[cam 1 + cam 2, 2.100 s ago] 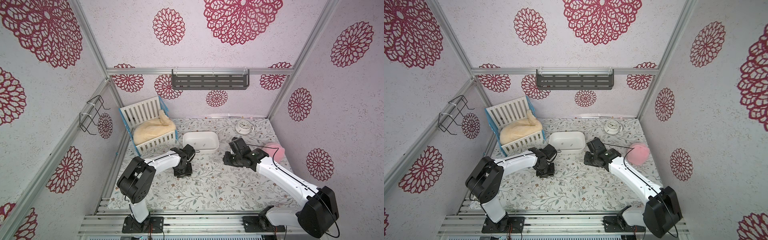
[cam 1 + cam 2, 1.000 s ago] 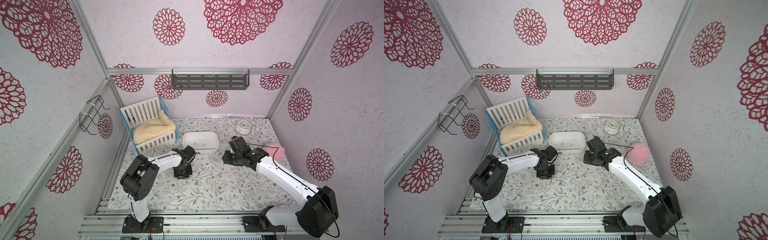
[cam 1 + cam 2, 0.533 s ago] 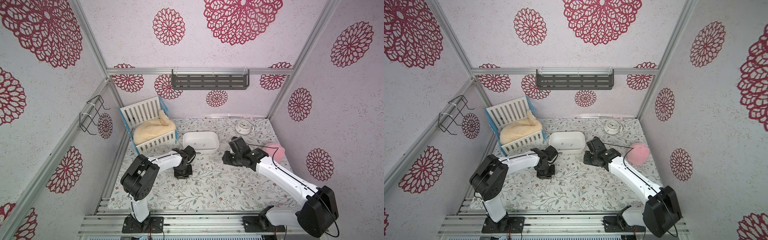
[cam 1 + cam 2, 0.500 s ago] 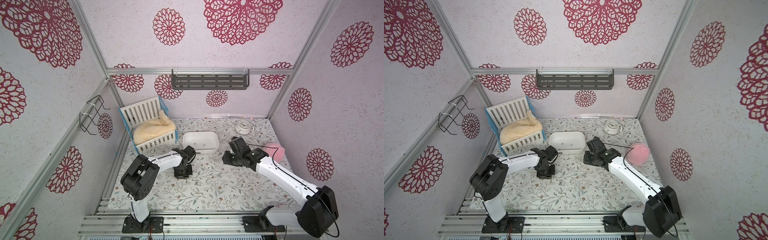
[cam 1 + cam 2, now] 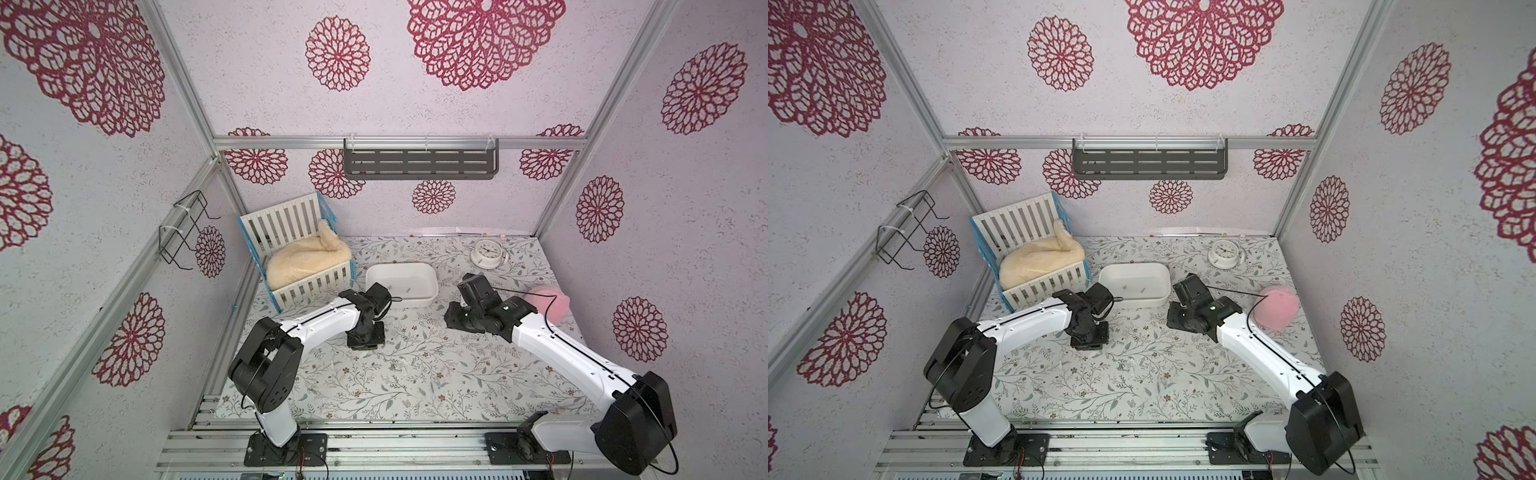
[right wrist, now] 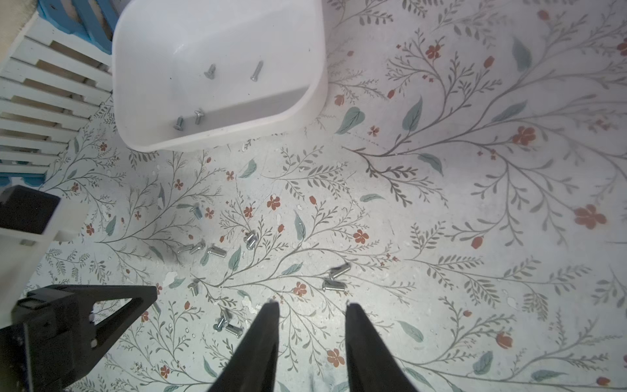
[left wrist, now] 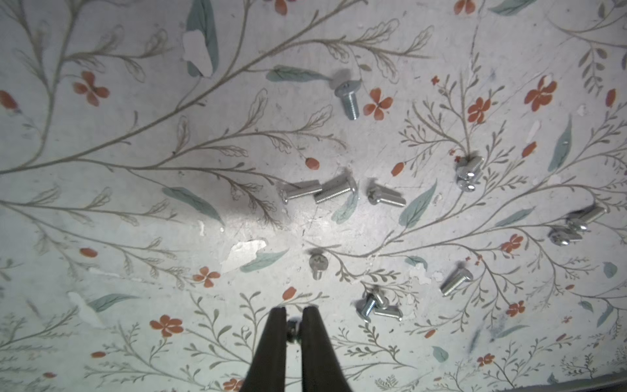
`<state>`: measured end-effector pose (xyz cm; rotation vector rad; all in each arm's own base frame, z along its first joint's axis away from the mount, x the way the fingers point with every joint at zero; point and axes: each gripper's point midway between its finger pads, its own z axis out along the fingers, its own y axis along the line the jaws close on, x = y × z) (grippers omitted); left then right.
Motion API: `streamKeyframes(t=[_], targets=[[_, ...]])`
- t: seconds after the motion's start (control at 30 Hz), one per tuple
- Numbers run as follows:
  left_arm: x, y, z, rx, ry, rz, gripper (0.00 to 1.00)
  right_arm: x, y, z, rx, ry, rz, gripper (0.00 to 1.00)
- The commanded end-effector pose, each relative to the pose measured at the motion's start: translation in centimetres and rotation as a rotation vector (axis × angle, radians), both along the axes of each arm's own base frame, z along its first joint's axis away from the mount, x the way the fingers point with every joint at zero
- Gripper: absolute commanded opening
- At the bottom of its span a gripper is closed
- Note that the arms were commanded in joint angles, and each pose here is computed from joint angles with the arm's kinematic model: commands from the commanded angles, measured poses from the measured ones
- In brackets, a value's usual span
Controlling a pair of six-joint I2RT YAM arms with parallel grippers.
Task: Put the screws on the desktop into the storage box
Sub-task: Pick up the screw from the center of the board, then place the screw in the storage box.
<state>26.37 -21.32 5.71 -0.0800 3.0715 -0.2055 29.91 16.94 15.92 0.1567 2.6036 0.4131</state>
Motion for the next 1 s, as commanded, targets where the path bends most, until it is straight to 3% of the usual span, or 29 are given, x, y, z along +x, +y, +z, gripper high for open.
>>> streamKeyframes(t=[0.0, 0.5, 0.97], targets=[[1.3, 0.6, 1.9, 0.007, -0.046, -0.013, 0.06, 0.5, 0.1, 1.2, 0.024, -0.032, -0.010, 0.37], [13.0, 1.6, 8.2, -0.021, -0.178, 0.010, 0.06, 0.5, -0.2, 1.0, 0.018, -0.026, -0.014, 0.37], [20.7, -0.2, 3.9, -0.076, -0.124, 0.055, 0.05, 1.5, 0.6, -0.2, 0.021, -0.008, 0.004, 0.37]])
